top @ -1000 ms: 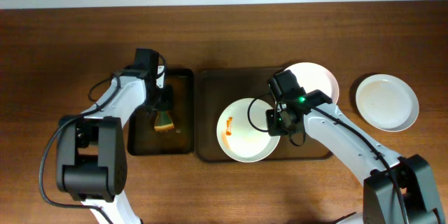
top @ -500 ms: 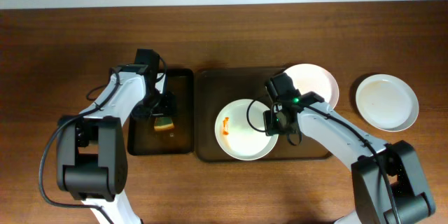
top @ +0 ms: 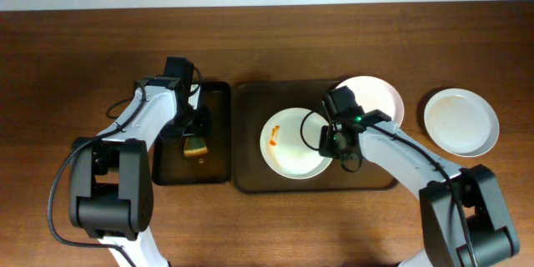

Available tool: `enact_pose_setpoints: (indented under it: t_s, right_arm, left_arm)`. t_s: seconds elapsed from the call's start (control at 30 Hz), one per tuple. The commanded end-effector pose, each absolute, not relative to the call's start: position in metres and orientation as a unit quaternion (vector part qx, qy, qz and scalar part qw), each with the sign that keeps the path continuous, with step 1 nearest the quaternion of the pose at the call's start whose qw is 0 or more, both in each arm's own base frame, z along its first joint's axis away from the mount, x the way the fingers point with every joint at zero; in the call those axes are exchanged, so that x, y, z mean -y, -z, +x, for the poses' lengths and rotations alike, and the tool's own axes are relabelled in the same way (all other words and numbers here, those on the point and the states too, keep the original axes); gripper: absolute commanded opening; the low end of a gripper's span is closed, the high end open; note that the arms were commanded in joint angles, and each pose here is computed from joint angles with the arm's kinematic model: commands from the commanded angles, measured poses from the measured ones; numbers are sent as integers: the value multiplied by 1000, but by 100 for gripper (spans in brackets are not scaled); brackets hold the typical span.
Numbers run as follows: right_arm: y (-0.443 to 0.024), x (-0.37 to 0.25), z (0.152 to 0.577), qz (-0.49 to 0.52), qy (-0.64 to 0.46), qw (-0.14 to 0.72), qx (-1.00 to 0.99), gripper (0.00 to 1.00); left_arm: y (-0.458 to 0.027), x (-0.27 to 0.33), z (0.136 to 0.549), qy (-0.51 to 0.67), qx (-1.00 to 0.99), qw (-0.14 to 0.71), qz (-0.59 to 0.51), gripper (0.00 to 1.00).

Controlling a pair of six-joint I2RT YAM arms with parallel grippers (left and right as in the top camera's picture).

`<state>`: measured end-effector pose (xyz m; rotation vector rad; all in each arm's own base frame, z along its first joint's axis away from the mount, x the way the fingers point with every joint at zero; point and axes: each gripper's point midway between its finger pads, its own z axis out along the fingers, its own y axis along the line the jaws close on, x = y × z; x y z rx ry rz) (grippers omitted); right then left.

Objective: Clean dirty plates on tray and stack at the side

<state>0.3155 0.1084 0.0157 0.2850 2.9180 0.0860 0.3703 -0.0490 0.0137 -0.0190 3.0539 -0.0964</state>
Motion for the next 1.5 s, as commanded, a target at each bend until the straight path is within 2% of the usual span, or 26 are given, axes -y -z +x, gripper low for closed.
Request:
enact_pose_setpoints:
  t_s: [0.0,0.03,0.07,0.1,0.17,0.2,0.23,0.27,0.3,0.37,0.4,0.43,0.57,0.67,0.73,0.83,0.87,0.93,1.0,1.17,1.2,1.23,1.27,1.3,1.37,1.47]
  right_arm:
    - [-7,-100,305,108,-11,84,-991,4]
    - [-7,-100,305,108,-11,84,-991,4]
    - [-7,-100,305,108,-11,84,-991,4]
    - [-7,-100,304,108,-11,83,-991,4]
    - [-7,-99,303,108,-9,80,-991,4]
    - [-7,-99,303,108,-9,80,-991,4]
    - [-7,-99,303,108,-9,80,-991,4]
    - [-7,-99,303,108,-9,80,-991,5]
    - [-7,-99,303,108,-9,80,-991,5]
    - [-7,-99,302,108,-9,79,-991,5]
    - [-7,-99,302,108,-8,78,-991,6]
    - [-7,-99,302,108,-8,78,-991,6]
    - [-7,-99,302,107,-9,78,-991,7]
    - [-7,-99,302,108,-8,78,-991,7]
    - [-7,-99,302,108,-9,78,-991,7]
    - [-7,-99,302,108,-8,78,-991,8]
    - [-7,-99,302,108,-8,79,-991,8]
    - [-7,-99,302,108,-9,78,-991,9]
    - [-7,-99,302,108,-9,78,-991,10]
    - [-7,-99,302,108,-9,78,-991,4]
    - [-7,-99,302,107,-9,78,-991,8]
    - [-7,-99,302,108,-9,78,-991,18]
    - [-9,-99,305,106,-10,82,-991,34]
    - [-11,-100,308,97,-14,83,-992,44]
    - [-24,-103,317,76,-37,81,-993,52]
    - [-41,-98,321,89,-72,58,-992,56]
  left_arm:
    - [-12,58,370,37,-998,40,6,13]
    - [-12,59,370,37,-998,40,7,16]
    - [-12,60,369,37,-999,39,8,63]
    - [-12,59,365,36,-999,31,7,72]
    - [-11,57,350,31,-999,1,6,69]
    - [-11,56,337,29,-999,-27,5,63]
    - [-12,55,331,28,-999,-39,5,42]
    - [-12,54,329,27,-999,-43,5,4]
    - [-11,55,331,27,-999,-38,5,0]
    - [-11,55,333,28,-999,-35,5,4]
    - [-11,54,334,26,-999,-32,5,76]
    - [-11,53,343,21,-1000,-14,6,82]
    - [-13,56,379,26,-998,59,7,74]
    - [-11,61,380,27,-997,64,13,64]
    - [-2,66,375,27,-998,59,21,40]
    - [9,67,368,26,-998,50,23,45]
    - [9,67,367,26,-998,49,23,24]
    - [7,66,369,26,-998,51,22,0]
    - [-6,64,378,23,-998,58,18,0]
    - [-68,38,408,-24,-992,127,-1,0]
    - [-68,41,407,-16,-992,126,0,0]
    - [-67,42,405,-14,-993,121,0,0]
    - [-68,42,406,-13,-992,123,0,0]
    - [-68,42,407,-13,-992,126,0,0]
    - [-69,42,410,-13,-991,131,6,0]
    - [-74,43,413,-12,-990,138,11,0]
